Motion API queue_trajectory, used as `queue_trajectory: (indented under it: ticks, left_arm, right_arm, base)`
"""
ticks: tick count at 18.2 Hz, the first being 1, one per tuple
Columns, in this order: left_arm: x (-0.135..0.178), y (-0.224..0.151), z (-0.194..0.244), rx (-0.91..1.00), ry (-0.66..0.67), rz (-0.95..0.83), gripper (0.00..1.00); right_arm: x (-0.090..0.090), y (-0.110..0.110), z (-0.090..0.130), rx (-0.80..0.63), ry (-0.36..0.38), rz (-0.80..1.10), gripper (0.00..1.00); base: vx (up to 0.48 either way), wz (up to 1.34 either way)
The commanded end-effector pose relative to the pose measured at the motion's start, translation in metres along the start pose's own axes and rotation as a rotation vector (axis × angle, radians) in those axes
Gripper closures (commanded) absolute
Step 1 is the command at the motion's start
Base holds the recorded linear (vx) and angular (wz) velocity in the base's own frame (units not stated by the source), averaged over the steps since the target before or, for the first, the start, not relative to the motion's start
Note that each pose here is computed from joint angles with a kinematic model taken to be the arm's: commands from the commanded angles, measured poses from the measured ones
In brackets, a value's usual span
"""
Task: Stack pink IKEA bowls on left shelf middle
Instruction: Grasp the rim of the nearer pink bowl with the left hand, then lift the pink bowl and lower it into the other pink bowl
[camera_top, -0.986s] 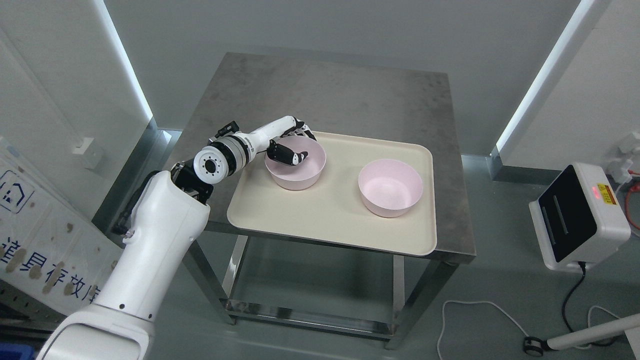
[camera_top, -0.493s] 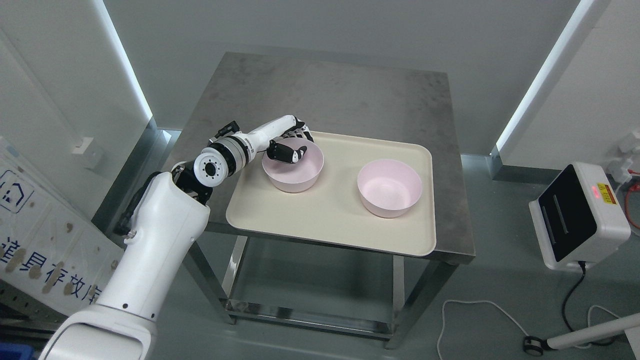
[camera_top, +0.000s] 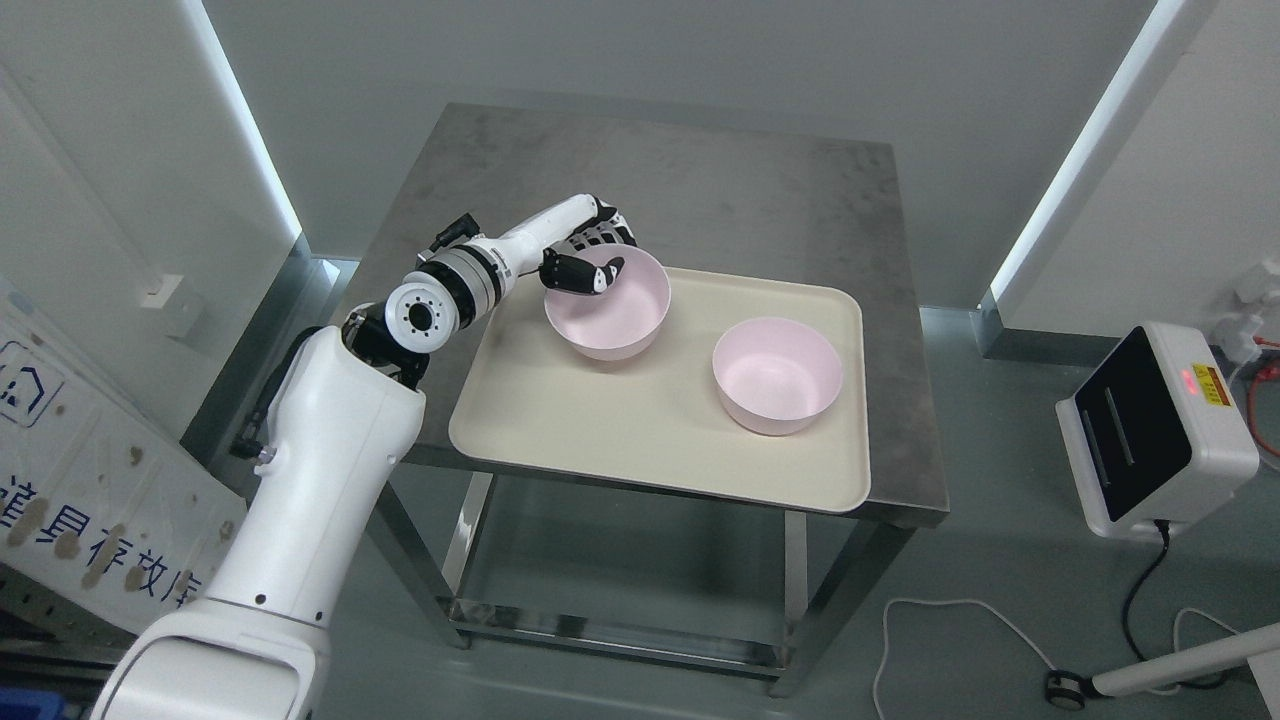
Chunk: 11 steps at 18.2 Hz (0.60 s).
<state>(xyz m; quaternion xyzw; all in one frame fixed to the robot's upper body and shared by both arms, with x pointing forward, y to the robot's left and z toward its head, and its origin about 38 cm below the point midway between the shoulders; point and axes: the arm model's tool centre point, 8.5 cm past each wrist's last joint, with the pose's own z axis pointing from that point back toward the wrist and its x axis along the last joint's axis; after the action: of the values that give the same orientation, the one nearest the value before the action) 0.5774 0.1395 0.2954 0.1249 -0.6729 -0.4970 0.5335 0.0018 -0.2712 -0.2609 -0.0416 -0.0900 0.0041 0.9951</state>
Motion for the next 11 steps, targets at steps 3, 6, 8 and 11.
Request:
queue_trajectory:
  ticks: [3,6,8,11]
  left_arm:
    - [0.061,0.035,-0.002,0.023,-0.117,-0.027,0.99]
    - [0.087,-0.005,-0.019,-0.106,-0.127,-0.107,0.99]
    - [0.102,-0.037,-0.027,-0.197,-0.142,-0.155,0.99]
    - [0.120,-0.055,-0.033,-0.262,-0.155,-0.191,0.99]
  right_arm:
    - [0.000,-0.012,0.000,-0.018,0.001,0.003,0.00]
    - [0.000,-0.012,0.000,-0.018,0.001,0.003,0.00]
    - [0.000,-0.012,0.000,-0.018,0.001,0.003,0.00]
    - [0.000,-0.012,0.000,-0.018,0.001,0.003,0.00]
  base:
    - [0.000,0.00]
    - [0.000,0.00]
    - [0.000,0.00]
    - [0.000,0.00]
